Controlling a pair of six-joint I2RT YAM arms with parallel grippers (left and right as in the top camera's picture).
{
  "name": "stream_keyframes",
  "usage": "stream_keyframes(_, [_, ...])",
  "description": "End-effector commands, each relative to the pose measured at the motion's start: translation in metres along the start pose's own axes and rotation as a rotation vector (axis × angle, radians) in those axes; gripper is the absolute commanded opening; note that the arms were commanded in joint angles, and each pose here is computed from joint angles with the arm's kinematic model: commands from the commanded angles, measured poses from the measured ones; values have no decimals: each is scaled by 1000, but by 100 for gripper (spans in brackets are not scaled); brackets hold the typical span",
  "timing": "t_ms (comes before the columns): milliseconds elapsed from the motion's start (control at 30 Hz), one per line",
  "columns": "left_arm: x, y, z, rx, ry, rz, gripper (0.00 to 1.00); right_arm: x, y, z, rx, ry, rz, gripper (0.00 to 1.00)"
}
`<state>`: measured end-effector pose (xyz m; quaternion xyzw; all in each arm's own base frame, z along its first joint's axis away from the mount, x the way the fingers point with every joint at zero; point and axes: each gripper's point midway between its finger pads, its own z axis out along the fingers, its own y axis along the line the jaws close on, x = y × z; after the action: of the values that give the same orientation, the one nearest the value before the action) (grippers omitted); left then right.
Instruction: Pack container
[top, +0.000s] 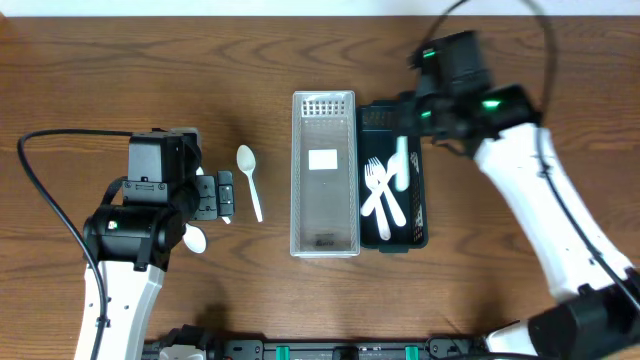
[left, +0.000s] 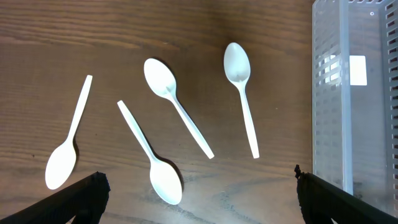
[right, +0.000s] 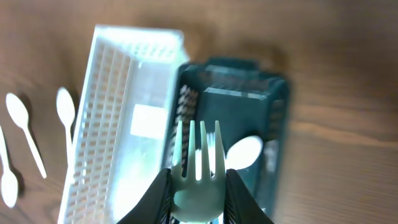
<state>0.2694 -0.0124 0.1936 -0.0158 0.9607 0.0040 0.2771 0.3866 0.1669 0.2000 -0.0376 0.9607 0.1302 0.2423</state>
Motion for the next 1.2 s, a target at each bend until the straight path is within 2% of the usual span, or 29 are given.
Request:
stream_keyframes(0, [-6, 3, -4, -13, -16, -19, 98, 17, 0, 30, 79, 70, -13, 2])
stream_keyframes(200, [-5, 3, -4, -13, -15, -19, 98, 41, -12, 77, 153, 191, -27, 2])
stream_keyframes(333, [-5, 3, -4, -13, -12, -19, 98, 52, -17, 96, 172, 242, -26, 5])
stream_keyframes(467, [-5, 3, -4, -13, -13, -19, 98, 55, -18, 99, 175, 253, -31, 44])
stream_keyframes(633, [-4, 3, -4, -13, -11, -19, 98, 44, -16, 93, 160, 216, -58, 60])
stream_keyframes(767, [-3, 3, -4, -14, -4, -18, 98, -1, -17, 55, 155, 78, -51, 66])
stream_keyframes(867, [-4, 3, -5, -13, -11, -10, 98, -53, -30, -7, 163, -110, -17, 81])
stream_keyframes(967, [-13, -1, -7, 9, -39, -36, 98, -80, -56, -63, 180, -245, 51, 92])
stream_keyframes(1067, [-20, -5, -5, 20, -39, -57, 98, -84, -102, -108, 240, -313, 135, 95])
stream_keyframes(1167, [-25, -7, 12, 14, 3, -113, 98, -67, -153, -128, 326, -278, 212, 96])
